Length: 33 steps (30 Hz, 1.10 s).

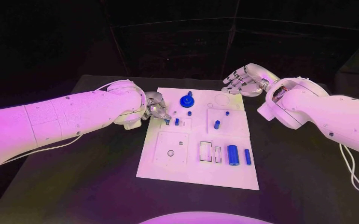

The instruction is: Assemble the parts on the task board

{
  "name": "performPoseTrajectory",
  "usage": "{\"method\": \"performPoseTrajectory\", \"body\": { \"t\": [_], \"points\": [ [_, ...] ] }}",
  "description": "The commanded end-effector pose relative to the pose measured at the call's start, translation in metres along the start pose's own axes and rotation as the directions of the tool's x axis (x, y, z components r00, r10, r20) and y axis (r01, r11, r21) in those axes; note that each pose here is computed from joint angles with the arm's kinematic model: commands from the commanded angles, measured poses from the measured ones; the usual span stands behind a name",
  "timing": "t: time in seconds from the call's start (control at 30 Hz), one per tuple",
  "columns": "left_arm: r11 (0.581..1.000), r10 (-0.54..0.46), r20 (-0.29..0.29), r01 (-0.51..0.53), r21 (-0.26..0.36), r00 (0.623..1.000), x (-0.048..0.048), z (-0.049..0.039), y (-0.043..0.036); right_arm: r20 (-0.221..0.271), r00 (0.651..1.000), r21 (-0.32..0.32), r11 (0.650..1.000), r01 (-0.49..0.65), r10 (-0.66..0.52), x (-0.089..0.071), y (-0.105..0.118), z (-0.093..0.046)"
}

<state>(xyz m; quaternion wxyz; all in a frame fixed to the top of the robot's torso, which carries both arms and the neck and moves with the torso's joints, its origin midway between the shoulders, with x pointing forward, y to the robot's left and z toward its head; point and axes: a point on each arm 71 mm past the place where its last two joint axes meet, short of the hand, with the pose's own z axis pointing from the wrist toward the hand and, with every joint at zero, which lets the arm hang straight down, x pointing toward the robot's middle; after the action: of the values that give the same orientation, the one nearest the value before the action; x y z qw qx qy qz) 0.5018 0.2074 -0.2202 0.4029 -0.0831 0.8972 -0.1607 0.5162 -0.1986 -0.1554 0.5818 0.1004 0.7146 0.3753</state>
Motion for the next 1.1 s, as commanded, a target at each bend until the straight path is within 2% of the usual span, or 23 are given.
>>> {"method": "performPoseTrajectory", "body": {
  "t": [0.03, 1.1],
  "points": [
    [0.999, 0.032, -0.023, -0.032, -0.017, 0.999, 0.0023, -0.0003, 0.0006, 0.002, 1.0, -0.011, 1.0, -0.002, 0.002, -0.001, 0.0016, 0.0001],
    [0.997, 0.057, -0.061, -0.06, -0.044, 0.996, 0.0065, 0.0003, 0.0015, 0.005, 1.0, -0.01, 1.0, -0.001, 0.001, -0.0018, 0.0008, -0.0004]
  ]
}}
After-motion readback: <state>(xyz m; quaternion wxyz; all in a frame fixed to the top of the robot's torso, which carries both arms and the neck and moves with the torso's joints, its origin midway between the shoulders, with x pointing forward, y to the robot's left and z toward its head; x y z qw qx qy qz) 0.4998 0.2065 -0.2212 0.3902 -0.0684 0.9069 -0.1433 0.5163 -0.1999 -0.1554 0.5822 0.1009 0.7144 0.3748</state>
